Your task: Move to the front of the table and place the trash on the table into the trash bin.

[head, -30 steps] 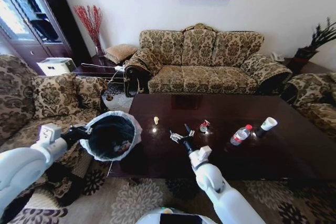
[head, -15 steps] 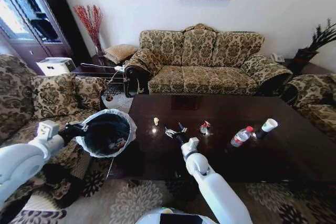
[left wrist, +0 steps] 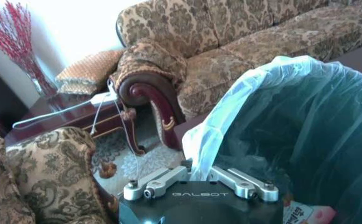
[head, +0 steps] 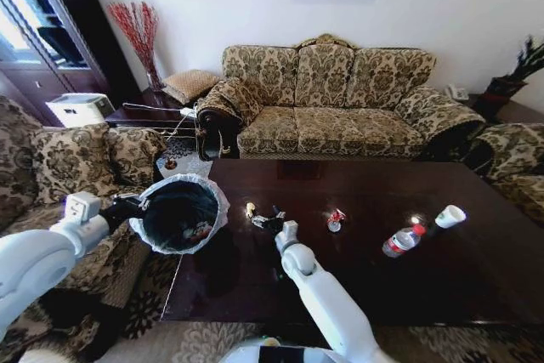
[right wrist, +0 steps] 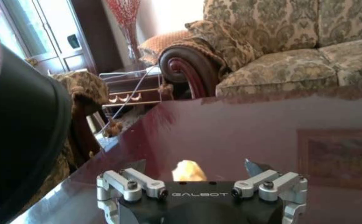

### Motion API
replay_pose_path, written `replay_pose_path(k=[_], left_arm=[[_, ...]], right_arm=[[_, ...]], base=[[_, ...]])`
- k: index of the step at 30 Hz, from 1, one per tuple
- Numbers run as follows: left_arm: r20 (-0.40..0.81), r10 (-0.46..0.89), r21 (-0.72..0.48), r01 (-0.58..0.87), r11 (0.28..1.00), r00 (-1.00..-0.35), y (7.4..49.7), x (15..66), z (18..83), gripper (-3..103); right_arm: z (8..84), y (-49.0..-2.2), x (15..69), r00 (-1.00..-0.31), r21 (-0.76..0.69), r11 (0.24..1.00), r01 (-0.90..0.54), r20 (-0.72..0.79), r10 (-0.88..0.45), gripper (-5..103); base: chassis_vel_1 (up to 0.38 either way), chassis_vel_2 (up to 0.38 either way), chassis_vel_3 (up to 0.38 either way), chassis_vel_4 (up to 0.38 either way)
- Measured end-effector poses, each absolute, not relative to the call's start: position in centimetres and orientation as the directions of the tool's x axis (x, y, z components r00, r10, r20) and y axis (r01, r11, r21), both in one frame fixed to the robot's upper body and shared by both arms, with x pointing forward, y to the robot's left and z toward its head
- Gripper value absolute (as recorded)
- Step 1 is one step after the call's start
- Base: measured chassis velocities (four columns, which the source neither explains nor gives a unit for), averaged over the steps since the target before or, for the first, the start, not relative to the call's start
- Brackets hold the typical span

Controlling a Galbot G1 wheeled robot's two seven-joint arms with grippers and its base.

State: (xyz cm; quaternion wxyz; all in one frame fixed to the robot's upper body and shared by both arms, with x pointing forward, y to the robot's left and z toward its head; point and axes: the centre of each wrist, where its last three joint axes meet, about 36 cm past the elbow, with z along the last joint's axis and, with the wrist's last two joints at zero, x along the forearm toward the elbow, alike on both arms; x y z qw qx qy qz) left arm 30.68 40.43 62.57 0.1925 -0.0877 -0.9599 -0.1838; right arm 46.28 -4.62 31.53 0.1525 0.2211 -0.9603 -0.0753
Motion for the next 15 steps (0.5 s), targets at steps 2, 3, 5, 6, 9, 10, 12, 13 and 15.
replay_pose_path(k=[2,3,5,6,9,10,12,13,15], left_arm=[[0.402,0.1,0.317,0.241,0.917,-0.91,40.3,30.6,62.6,0],[0.402,0.104,0.315,0.244,0.917,-0.91,40.2,30.5,62.6,0],[0.402,0.106,0.314,0.246,0.917,-0.909,40.1,30.5,62.6,0],[0.403,0.108,0.313,0.247,0.917,-0.909,40.1,30.4,62.6,0],[0.402,0.117,0.302,0.252,0.919,-0.908,39.9,30.4,62.7,0],[0.402,0.117,0.302,0.252,0.919,-0.908,39.9,30.4,62.7,0],[0.401,0.12,0.299,0.254,0.92,-0.908,39.9,30.5,62.8,0],[0.403,0.123,0.295,0.256,0.921,-0.907,39.9,30.5,62.7,0],[0.403,0.123,0.294,0.255,0.921,-0.907,39.9,30.5,62.7,0]], right_arm=[[31.4,-4.2,46.7,-0.855,0.211,0.89,-0.405,0.258,-0.45,100],[31.1,-3.6,47.3,-0.854,0.208,0.889,-0.408,0.258,-0.452,100],[30.8,-3.2,47.8,-0.853,0.204,0.889,-0.409,0.259,-0.452,100],[30.6,-2.8,48.2,-0.856,0.198,0.89,-0.411,0.253,-0.451,100],[29.4,-2.1,49.0,-0.861,0.183,0.896,-0.405,0.254,-0.441,100],[29.4,-2.1,49.0,-0.861,0.183,0.896,-0.405,0.254,-0.441,100],[28.8,-1.7,49.1,-0.861,0.188,0.898,-0.398,0.261,-0.436,100],[27.7,-1.8,49.4,-0.865,0.179,0.905,-0.387,0.269,-0.423,100],[27.3,-2.0,49.5,-0.868,0.171,0.909,-0.379,0.274,-0.414,100]], base=[[0.0,0.0,0.0,0.0],[0.0,0.0,0.0,0.0],[0.0,0.0,0.0,0.0],[0.0,0.0,0.0,0.0],[0.0,0.0,0.0,0.0],[0.0,0.0,0.0,0.0],[0.0,0.0,0.0,0.0],[0.0,0.0,0.0,0.0],[0.0,0.0,0.0,0.0]])
